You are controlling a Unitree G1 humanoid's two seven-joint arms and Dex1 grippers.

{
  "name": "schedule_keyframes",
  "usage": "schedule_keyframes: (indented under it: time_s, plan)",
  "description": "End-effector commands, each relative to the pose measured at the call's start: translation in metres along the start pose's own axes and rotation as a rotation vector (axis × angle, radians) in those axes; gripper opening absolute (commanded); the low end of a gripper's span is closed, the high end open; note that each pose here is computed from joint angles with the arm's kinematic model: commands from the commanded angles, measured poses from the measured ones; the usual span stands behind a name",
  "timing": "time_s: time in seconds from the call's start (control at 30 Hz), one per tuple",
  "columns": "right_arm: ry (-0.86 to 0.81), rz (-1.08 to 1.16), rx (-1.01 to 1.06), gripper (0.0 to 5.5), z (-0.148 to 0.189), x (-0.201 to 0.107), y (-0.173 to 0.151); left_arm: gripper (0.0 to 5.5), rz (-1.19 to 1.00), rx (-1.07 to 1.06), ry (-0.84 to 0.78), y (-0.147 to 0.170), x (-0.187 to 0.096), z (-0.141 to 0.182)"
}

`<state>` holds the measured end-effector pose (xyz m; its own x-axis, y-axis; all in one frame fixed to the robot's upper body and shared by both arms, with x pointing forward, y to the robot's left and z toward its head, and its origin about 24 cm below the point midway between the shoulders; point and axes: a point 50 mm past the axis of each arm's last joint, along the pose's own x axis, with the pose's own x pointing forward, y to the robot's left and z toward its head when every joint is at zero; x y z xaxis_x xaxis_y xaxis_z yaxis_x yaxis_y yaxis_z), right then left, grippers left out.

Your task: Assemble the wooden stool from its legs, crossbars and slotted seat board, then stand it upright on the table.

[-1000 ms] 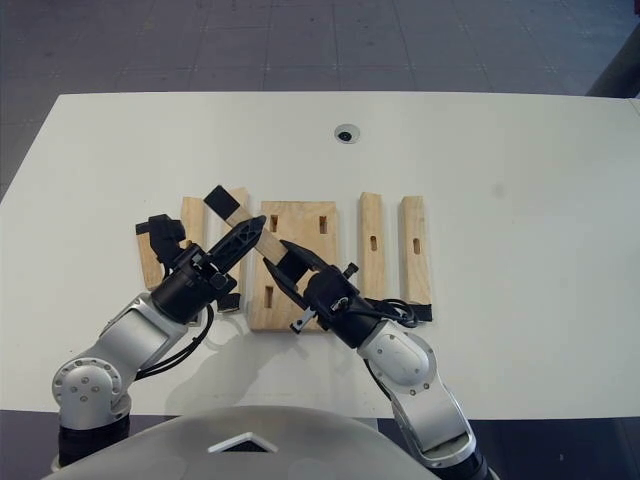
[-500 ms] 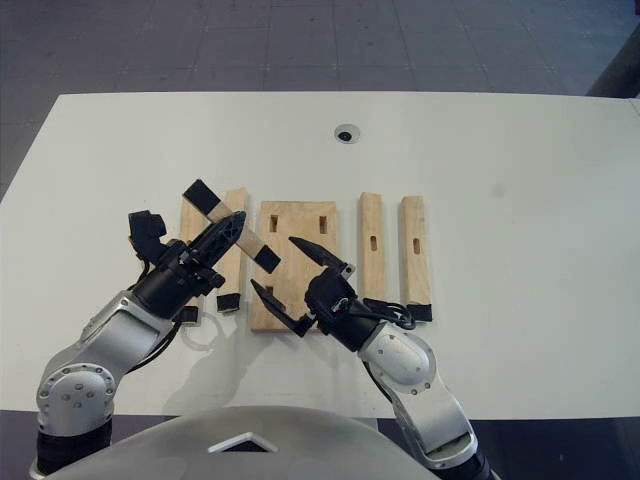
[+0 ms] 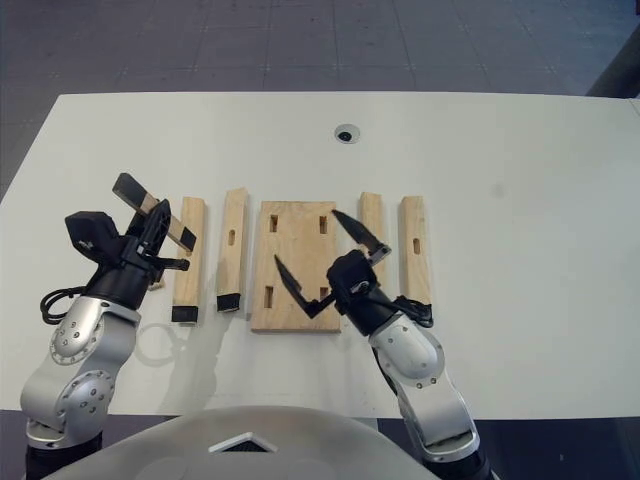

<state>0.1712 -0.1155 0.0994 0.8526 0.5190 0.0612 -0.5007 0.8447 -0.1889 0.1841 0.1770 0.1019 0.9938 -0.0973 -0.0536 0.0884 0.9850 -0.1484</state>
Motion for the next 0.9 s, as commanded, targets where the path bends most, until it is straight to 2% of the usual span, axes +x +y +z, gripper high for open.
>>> schedule_keyframes:
  time_s: [0.03,0.1,0.2,0.57,0.9]
  plan:
    - [-0.002,-0.257,-0.028,5.5,-0.002,-0.008,-0.04,0.42,0.048,0.017,-0.006,-0.001,0.005,-0.007]
    - [0.016,-0.398,-0.039,5.5,-0.007,-0.017,-0.063,0.42,0.063,0.025,-0.007,-0.003,0.008,-0.008]
    - [0.054,-0.479,-0.046,5.5,-0.016,-0.027,-0.076,0.42,0.08,0.068,0.003,-0.005,0.009,-0.012]
    - [0.065,-0.507,-0.03,5.5,-0.022,-0.034,-0.073,0.42,0.123,0.208,0.008,0.001,0.013,-0.016]
    - [0.059,-0.499,-0.026,5.5,-0.022,-0.031,-0.071,0.42,0.112,0.179,0.04,0.002,0.021,-0.031]
